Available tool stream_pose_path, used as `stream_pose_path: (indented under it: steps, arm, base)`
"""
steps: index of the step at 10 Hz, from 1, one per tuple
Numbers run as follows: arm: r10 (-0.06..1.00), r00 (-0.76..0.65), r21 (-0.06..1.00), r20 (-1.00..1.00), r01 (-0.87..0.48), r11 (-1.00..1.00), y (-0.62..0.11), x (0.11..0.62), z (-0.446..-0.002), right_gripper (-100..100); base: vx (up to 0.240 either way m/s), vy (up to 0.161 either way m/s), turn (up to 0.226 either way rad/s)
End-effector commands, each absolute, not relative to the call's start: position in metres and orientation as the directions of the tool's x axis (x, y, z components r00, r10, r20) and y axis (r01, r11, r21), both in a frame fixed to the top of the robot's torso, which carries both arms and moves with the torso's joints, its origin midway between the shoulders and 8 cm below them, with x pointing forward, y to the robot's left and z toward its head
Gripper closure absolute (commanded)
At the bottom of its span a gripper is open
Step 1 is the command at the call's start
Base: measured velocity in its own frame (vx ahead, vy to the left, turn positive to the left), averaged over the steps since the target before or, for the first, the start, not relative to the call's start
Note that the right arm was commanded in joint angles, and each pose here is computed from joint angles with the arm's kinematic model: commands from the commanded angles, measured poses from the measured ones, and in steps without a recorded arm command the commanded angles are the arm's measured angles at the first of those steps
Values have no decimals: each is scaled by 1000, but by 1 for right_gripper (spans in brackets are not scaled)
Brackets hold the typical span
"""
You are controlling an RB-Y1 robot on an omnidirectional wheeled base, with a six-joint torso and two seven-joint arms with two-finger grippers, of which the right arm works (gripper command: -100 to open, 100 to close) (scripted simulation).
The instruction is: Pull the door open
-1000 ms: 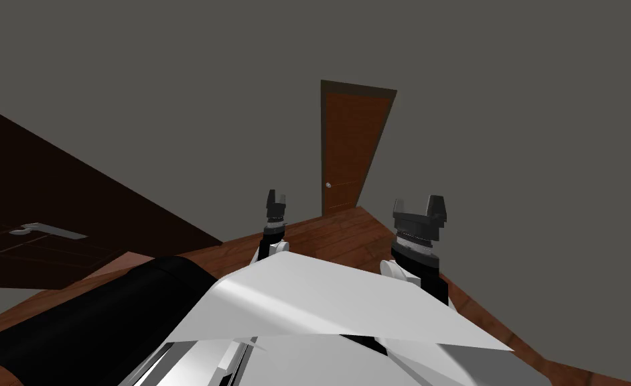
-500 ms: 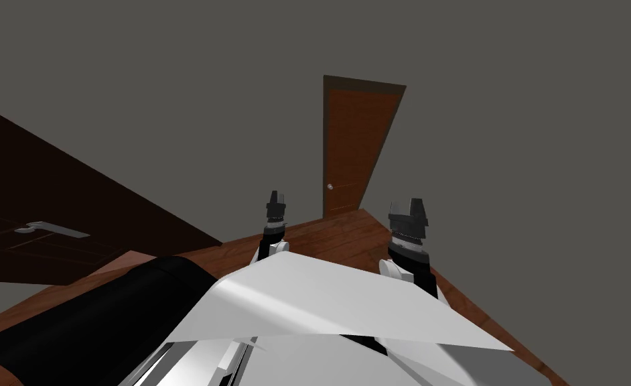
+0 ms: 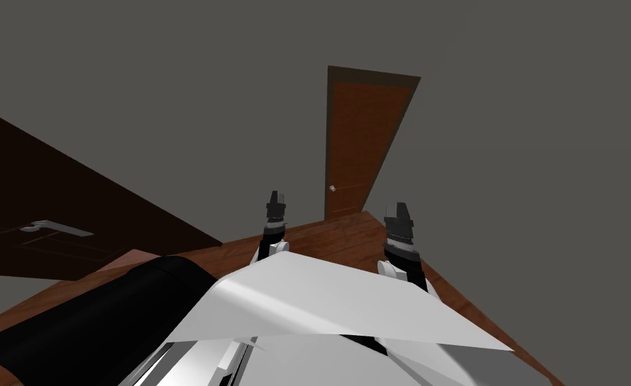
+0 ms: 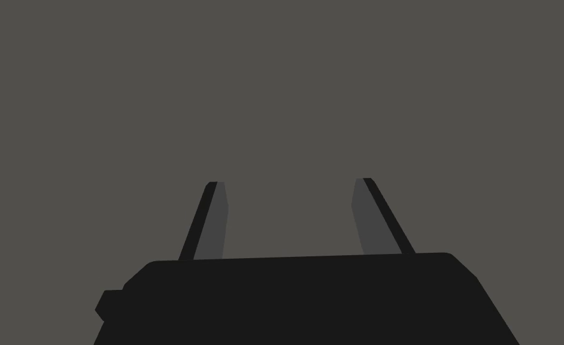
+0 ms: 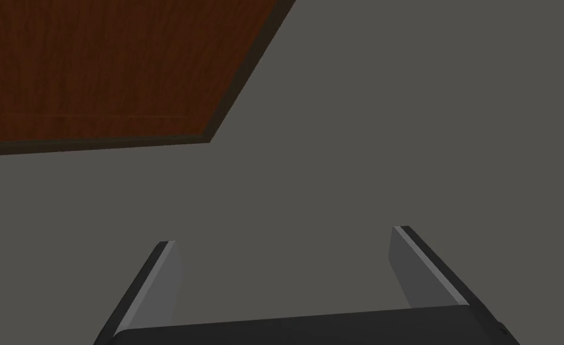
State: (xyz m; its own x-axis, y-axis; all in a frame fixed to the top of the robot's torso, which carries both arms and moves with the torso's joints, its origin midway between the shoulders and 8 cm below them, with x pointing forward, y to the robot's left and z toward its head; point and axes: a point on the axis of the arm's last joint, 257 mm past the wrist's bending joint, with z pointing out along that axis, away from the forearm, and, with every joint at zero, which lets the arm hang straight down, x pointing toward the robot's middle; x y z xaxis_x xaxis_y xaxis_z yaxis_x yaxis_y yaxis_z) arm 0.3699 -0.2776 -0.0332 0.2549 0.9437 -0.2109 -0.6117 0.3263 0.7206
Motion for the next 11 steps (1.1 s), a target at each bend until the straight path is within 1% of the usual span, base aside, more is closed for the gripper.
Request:
stream_pose_path:
  steps: [1,6,11]
  arm:
    - [930,268,721,-251,-590,364,-278,377,-43,-100]
    - [873,299,709,-385,-510,487,-279,395,-82,-100]
    - [792,312,670,-525,-422,611,-282,411,-125,-100]
  base:
    - [110,-9,47]
    - [96,16,58]
    - [102,7,68]
